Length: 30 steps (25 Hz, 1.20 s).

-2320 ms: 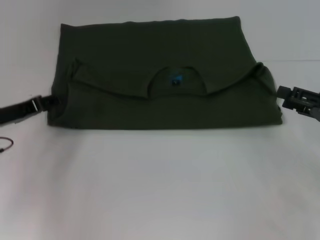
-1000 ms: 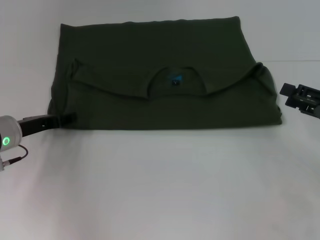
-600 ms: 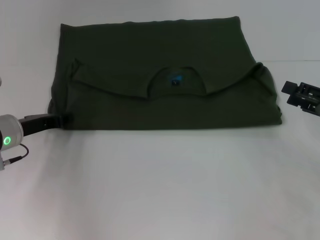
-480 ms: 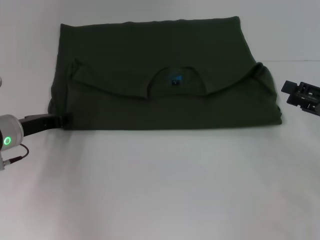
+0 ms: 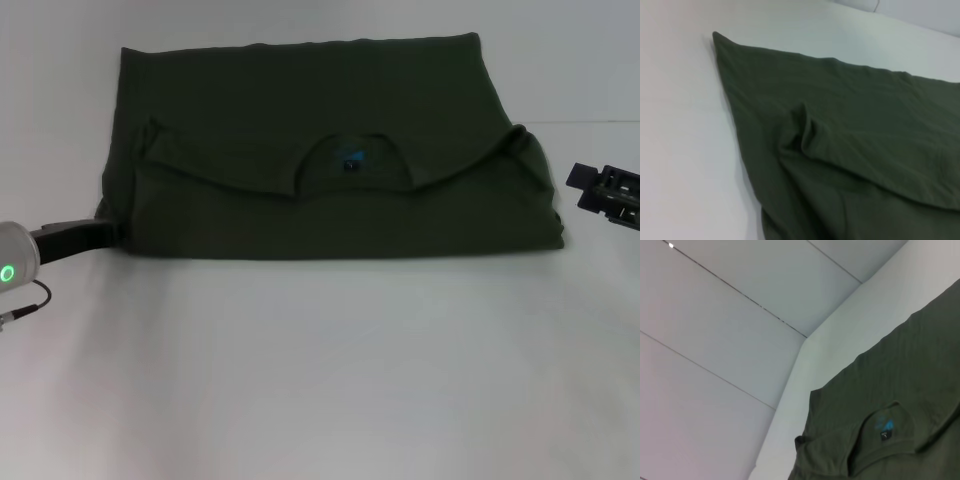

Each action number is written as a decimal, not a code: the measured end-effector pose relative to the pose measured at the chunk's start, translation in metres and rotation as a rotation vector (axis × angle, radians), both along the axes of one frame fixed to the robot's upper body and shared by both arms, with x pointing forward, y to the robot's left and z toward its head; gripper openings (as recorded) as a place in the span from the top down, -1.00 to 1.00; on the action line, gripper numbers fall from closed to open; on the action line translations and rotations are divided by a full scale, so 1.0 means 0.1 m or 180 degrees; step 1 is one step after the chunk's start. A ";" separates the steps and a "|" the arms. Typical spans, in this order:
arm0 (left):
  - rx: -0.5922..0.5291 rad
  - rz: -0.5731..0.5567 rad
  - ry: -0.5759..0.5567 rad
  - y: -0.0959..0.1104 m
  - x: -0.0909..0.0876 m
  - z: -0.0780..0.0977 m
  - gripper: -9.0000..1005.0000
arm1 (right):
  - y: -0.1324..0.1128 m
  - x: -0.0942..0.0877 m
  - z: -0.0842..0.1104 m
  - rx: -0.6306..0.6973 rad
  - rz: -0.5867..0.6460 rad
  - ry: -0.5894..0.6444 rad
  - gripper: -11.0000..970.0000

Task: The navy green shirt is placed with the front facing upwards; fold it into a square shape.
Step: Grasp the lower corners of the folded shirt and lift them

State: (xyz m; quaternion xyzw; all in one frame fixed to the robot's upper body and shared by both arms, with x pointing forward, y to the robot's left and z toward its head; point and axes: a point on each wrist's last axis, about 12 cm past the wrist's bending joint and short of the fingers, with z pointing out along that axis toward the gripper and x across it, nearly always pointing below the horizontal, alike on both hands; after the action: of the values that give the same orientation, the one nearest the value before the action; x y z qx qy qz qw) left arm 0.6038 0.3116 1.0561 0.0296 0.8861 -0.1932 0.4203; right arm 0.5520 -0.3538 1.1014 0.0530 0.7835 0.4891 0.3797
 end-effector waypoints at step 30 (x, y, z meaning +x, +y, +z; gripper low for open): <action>-0.0049 0.0102 0.0041 0.09 -0.02 0.00 0.72 | -0.04 0.02 0.02 -0.0037 -0.0029 -0.0003 -0.51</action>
State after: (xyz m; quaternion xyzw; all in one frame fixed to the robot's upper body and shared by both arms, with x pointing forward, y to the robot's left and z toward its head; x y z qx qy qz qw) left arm 0.6015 0.3207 1.0561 0.0109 0.8876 -0.1934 0.4179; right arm 0.5541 -0.3576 1.1034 0.0542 0.7858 0.4828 0.3827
